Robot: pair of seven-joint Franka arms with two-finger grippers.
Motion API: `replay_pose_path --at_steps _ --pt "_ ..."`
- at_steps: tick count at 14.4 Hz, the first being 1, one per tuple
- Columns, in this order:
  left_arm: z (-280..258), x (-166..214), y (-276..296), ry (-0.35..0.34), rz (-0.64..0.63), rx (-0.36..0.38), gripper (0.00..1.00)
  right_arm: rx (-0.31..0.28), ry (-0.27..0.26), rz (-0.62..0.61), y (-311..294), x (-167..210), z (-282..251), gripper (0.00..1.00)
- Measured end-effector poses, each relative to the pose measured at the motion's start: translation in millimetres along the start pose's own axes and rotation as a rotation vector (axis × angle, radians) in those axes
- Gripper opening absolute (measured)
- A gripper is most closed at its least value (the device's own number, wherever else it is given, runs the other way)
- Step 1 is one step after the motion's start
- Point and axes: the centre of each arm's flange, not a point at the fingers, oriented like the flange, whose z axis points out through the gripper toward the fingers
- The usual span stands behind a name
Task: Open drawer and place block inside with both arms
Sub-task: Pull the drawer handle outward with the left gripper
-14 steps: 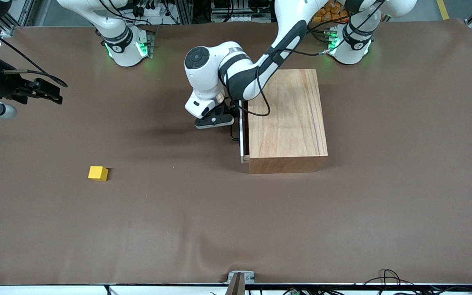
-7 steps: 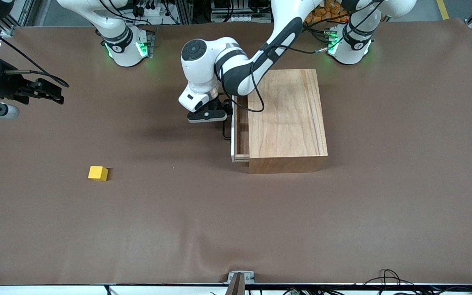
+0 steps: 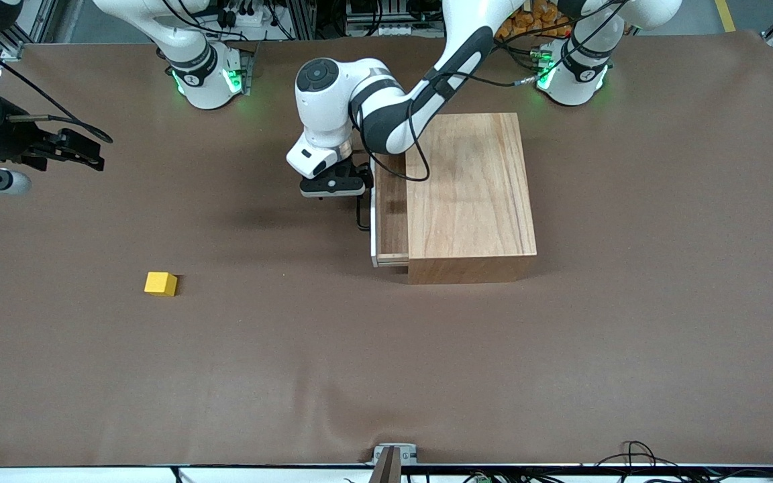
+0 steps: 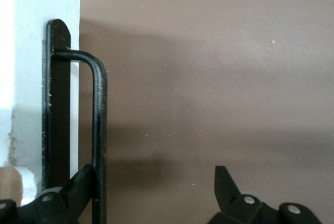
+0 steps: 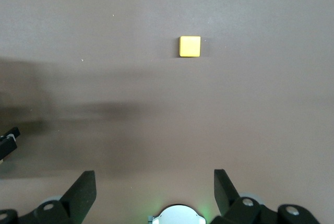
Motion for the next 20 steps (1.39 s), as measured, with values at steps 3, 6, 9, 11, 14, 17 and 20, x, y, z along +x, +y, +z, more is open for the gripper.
replay_pose_path --at_steps 3,6,9,11,14,17,20 --pt "-2 -3 5 0.01 0.007 -0.026 1.0 0.001 -0.002 0.005 3 0 0 1.0" --pt "2 -4 6 0.01 0.008 -0.03 1.0 0.001 -0.001 0.004 2 0 0 1.0" --pt "1 -3 7 0.018 0.007 -0.046 1.0 0.001 -0.002 0.004 2 0 1 1.0" --pt "0 -2 10 0.027 0.008 -0.07 1.0 0.001 0.001 0.003 2 0 0 1.0" --pt "-1 -3 13 0.034 0.01 -0.089 1.0 0.001 0.006 0.001 0 1 0 1.0" --pt "-3 -9 21 0.05 0.021 -0.14 1.0 0.001 0.023 -0.005 -3 2 -2 1.0" --pt "-2 -10 24 0.056 0.023 -0.158 1.0 0.001 0.018 -0.004 -2 2 0 1.0"
